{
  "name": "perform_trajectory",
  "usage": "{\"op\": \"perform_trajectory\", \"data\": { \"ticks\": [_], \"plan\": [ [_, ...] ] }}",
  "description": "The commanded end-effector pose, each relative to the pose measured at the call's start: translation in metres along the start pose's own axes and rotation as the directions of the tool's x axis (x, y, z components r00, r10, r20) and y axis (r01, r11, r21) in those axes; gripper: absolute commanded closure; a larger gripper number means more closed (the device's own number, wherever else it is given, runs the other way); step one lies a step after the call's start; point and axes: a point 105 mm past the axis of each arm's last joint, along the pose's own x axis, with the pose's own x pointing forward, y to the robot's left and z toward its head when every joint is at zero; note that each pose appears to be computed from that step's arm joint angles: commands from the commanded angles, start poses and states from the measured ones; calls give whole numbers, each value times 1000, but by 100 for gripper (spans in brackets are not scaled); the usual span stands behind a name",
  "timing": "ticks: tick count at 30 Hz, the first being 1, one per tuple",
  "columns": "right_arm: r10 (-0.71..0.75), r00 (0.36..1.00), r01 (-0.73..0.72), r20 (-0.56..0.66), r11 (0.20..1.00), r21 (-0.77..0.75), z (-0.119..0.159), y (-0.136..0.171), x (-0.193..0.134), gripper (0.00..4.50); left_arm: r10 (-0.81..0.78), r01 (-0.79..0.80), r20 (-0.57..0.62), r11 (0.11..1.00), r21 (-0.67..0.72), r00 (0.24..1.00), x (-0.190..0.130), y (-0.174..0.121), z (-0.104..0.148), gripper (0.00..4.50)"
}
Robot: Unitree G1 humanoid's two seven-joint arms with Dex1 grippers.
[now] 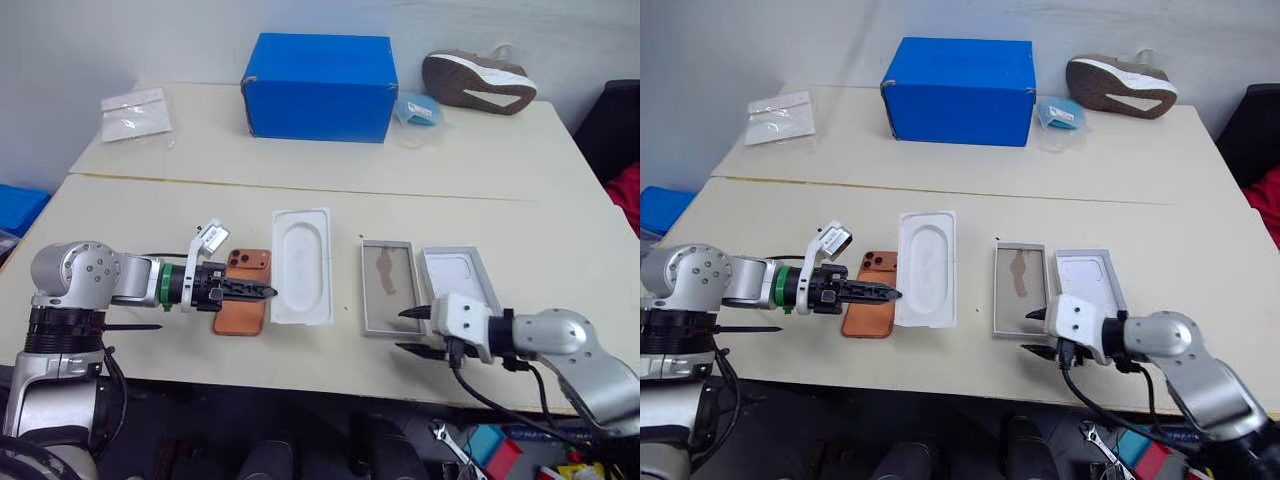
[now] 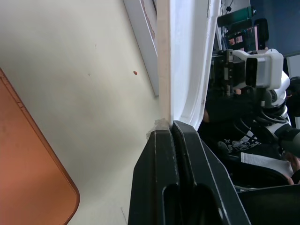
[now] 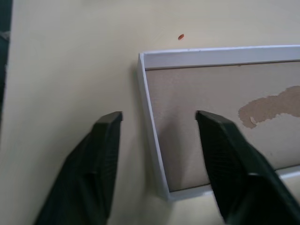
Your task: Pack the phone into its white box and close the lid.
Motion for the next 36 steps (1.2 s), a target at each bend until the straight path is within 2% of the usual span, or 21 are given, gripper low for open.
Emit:
{"op": "perform_trajectory", "data": {
  "ticks": [1,4,8,11,19,24,27,32,36],
  "plan": [
    [59,998,-59,2,997,-42,-5,4,8,346,-27,27,12,999,34,1000,-6,-10,3,450],
    [92,995,-91,39,996,-27,0,5,11,446,-17,16,18,999,36,1000,-8,-9,3,450],
    [150,981,-146,123,988,-47,24,10,15,446,14,-15,57,1000,20,998,-15,-5,10,450],
    [191,972,-184,140,981,-62,34,19,22,446,12,-14,61,1000,21,998,-17,-6,12,450],
    [131,990,-130,51,991,-21,19,22,40,446,-10,9,20,999,38,1000,-11,-12,10,450],
    [103,992,-102,72,995,-22,22,22,45,446,-34,35,-10,998,45,999,-2,-16,9,450],
    [104,991,-105,89,994,10,27,22,42,387,-60,63,-41,996,56,997,7,-21,9,450],
    [112,990,-112,87,994,1,32,27,34,225,-97,103,-82,993,61,992,22,-27,11,450],
    [106,987,-107,117,994,-4,44,31,14,91,-129,139,-131,988,70,983,42,-33,12,450]
  ]
}}
